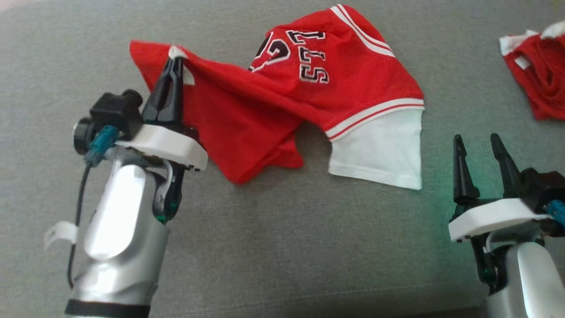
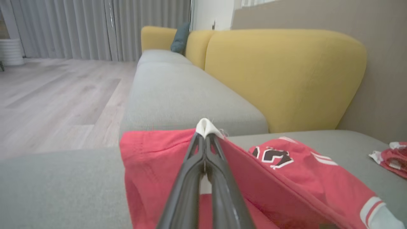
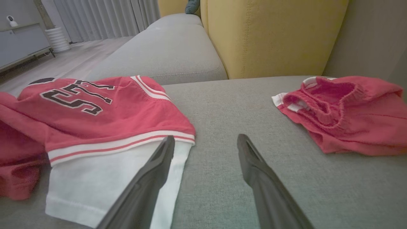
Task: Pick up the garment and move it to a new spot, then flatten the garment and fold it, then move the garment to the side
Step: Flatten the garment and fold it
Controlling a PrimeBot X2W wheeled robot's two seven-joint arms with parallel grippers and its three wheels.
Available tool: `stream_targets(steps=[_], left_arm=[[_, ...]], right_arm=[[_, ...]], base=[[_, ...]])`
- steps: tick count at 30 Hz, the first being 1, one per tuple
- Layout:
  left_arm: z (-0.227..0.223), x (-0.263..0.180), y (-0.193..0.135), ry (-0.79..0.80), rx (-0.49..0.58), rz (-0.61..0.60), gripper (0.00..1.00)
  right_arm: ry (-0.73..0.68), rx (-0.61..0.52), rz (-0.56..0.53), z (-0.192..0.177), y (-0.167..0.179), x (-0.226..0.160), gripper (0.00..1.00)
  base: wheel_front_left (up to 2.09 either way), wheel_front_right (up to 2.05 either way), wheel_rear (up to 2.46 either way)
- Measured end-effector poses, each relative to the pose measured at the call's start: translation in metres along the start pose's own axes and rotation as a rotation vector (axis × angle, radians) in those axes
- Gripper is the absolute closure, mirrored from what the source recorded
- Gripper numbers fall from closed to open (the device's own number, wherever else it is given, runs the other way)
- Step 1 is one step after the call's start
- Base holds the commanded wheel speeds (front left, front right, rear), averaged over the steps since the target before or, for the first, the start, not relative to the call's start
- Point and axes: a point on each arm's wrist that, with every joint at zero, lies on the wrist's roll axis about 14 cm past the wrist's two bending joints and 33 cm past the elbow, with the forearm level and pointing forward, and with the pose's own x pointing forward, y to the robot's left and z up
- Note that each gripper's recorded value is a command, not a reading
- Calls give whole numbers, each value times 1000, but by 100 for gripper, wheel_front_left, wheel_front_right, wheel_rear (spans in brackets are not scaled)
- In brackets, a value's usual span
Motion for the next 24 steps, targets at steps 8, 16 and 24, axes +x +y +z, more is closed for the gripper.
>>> stream_targets(steps=[8,16,24], left_arm=[[33,-33,17,-91,48,23,100],[-25,-109,0,83,-42,47,100],[-80,-150,-9,267,-133,90,100]], right_arm=[[-29,1,61,10,22,6,0],[-43,2,103,16,37,9,0],[-4,0,132,3,47,10,0]], base=[[0,0,0],[0,0,0],[0,0,0]])
